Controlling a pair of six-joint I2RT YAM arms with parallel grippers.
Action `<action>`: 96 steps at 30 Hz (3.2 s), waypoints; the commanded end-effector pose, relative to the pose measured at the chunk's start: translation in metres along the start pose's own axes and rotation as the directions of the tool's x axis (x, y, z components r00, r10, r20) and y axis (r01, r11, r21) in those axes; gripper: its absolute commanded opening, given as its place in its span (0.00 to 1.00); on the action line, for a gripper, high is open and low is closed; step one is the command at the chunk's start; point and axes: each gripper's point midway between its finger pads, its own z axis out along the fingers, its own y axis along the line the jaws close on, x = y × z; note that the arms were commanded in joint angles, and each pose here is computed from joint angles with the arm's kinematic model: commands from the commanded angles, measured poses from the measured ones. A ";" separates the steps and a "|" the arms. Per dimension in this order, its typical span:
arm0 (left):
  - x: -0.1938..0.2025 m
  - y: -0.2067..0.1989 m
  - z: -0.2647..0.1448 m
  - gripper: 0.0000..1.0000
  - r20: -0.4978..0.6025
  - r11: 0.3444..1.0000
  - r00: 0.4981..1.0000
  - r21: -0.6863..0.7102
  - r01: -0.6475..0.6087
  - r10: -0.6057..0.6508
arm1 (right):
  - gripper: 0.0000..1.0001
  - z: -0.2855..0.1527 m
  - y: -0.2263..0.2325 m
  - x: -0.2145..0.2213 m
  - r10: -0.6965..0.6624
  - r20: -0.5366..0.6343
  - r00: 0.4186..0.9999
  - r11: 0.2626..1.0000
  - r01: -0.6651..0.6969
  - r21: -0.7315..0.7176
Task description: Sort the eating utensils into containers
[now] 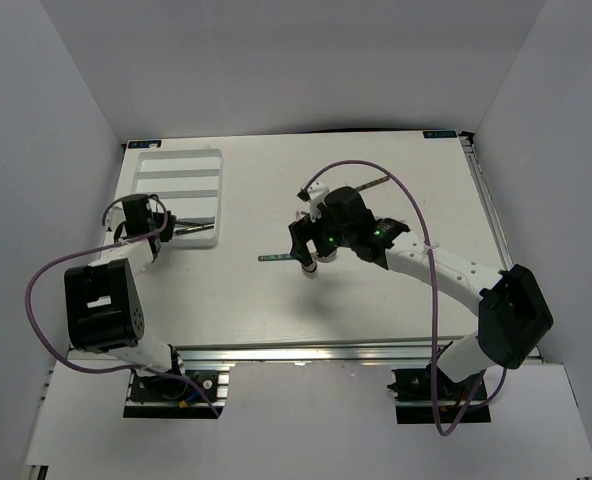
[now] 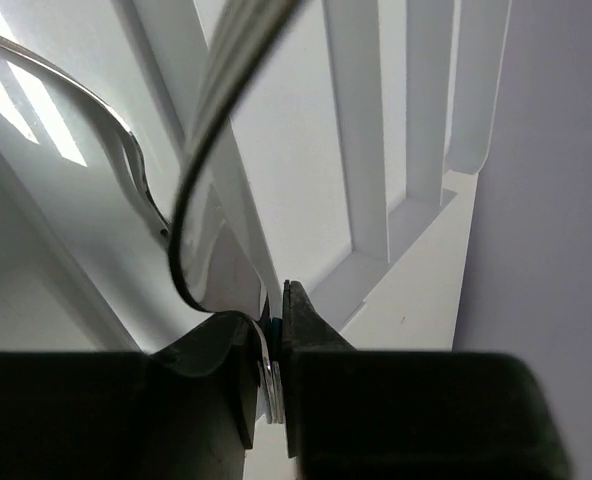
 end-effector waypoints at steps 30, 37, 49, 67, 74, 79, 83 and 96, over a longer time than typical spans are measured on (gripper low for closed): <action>0.021 -0.109 -0.115 0.98 0.062 0.672 0.679 0.097 -0.734 0.732 | 0.89 0.029 -0.075 -0.017 0.260 -0.049 0.964 0.905 -0.226 0.360; 0.042 -0.090 -0.139 0.98 0.040 0.558 0.569 0.152 -0.816 0.822 | 0.76 0.082 -0.092 -0.003 0.311 -0.127 0.942 0.876 -0.232 0.422; 0.070 -0.027 -0.147 0.98 -0.023 0.435 0.443 0.237 -0.869 0.896 | 0.40 0.137 -0.118 0.025 0.387 -0.161 0.908 0.805 -0.248 0.539; 0.116 -0.056 -0.186 0.98 -0.001 0.390 0.474 0.569 -0.724 0.881 | 0.00 0.103 -0.071 -0.088 0.084 0.293 0.952 0.962 -0.154 0.226; 0.126 -0.083 -0.223 0.98 0.068 0.330 0.531 0.715 -0.617 0.845 | 0.00 0.050 -0.048 -0.141 -0.062 0.563 0.824 0.988 -0.029 0.152; 0.134 -0.096 -0.233 0.98 0.071 0.315 0.569 0.774 -0.550 0.819 | 0.00 0.033 -0.044 -0.156 -0.081 0.653 0.753 0.989 -0.022 0.148; 0.141 -0.101 -0.233 0.98 0.052 0.314 0.584 0.802 -0.508 0.810 | 0.00 0.035 -0.036 -0.163 -0.091 0.625 0.776 0.992 0.019 0.122; 0.154 -0.148 -0.262 0.98 -0.008 0.294 0.716 0.915 -0.277 0.698 | 0.00 0.006 0.052 -0.152 -0.157 0.468 0.869 0.955 0.255 -0.152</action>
